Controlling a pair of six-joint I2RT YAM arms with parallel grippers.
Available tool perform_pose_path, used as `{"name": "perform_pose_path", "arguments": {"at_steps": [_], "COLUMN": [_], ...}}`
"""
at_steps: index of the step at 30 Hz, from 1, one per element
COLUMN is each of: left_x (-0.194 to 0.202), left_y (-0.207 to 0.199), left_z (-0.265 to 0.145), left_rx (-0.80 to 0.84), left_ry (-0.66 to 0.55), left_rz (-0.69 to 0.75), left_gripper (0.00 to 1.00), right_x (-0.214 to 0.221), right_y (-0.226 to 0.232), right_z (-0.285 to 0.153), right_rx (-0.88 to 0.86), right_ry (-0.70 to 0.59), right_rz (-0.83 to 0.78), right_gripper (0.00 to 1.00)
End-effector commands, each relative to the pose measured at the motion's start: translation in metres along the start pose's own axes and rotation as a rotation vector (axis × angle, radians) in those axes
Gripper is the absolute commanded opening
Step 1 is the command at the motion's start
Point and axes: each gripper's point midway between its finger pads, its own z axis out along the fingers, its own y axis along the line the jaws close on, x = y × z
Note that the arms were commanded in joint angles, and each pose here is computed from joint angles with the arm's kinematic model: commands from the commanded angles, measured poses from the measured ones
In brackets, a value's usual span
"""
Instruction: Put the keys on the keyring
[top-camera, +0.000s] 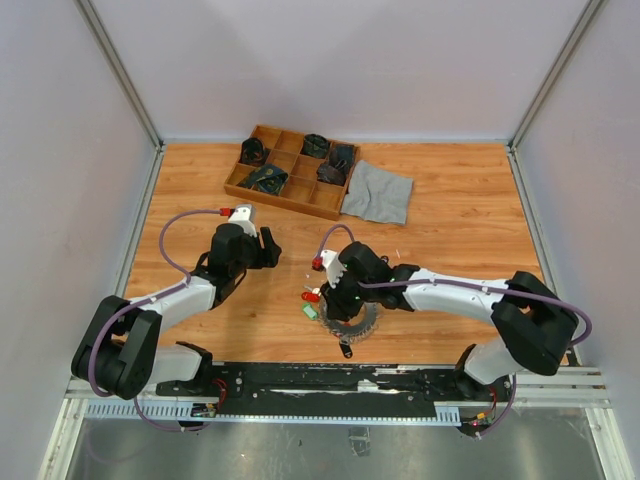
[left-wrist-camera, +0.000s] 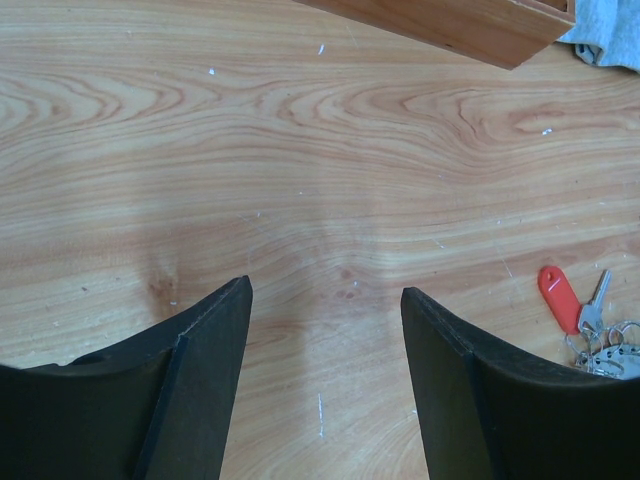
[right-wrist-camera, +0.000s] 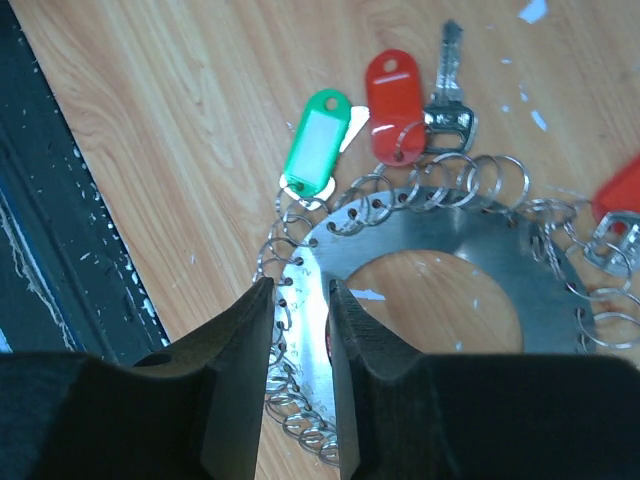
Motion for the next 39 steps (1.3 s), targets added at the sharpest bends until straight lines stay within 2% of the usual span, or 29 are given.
{"name": "perform_pose_path", "arguments": {"at_steps": [1,5,13,26,32,39], "left_x": [-0.011,-0.010,-0.010,-0.010,-0.010,-0.009], "left_y": [0.002,0.002,0.002,0.003,0.003,0.003], "left_z": [0.001,0.002,0.002,0.001,0.001,0.002], "left_rx": [-0.008,-0.007,-0.006,-0.008,-0.008,-0.007], "left_ry": [-0.040,-0.039,-0.040,-0.040,-0.039,-0.037], "left_rz": [-0.002,-0.004,-0.004,-0.007,-0.010,-0.011], "left_gripper": [0.67,0.67,0.67,0.67,0.67,0.67], "right_x": [-0.008,-0.002,0.008,0.013,0.016,0.016], "right_y": [0.017,0.027,0.032,0.025,0.021,0.018], "right_z": [0.005,0.012,0.020,0.031,0.032,0.026], "right_rx": [-0.089,-0.131,-0.153,-0.126,-0.105,-0.083], "right_ry": [0.012,0.046,0.094,0.121,0.129,0.118], "right_rz": [-0.101,-0.104,-0.104,-0.082,-0.077,-0.084], "right_gripper": [0.31,0.36,0.37,0.35,0.26,0.11]}}
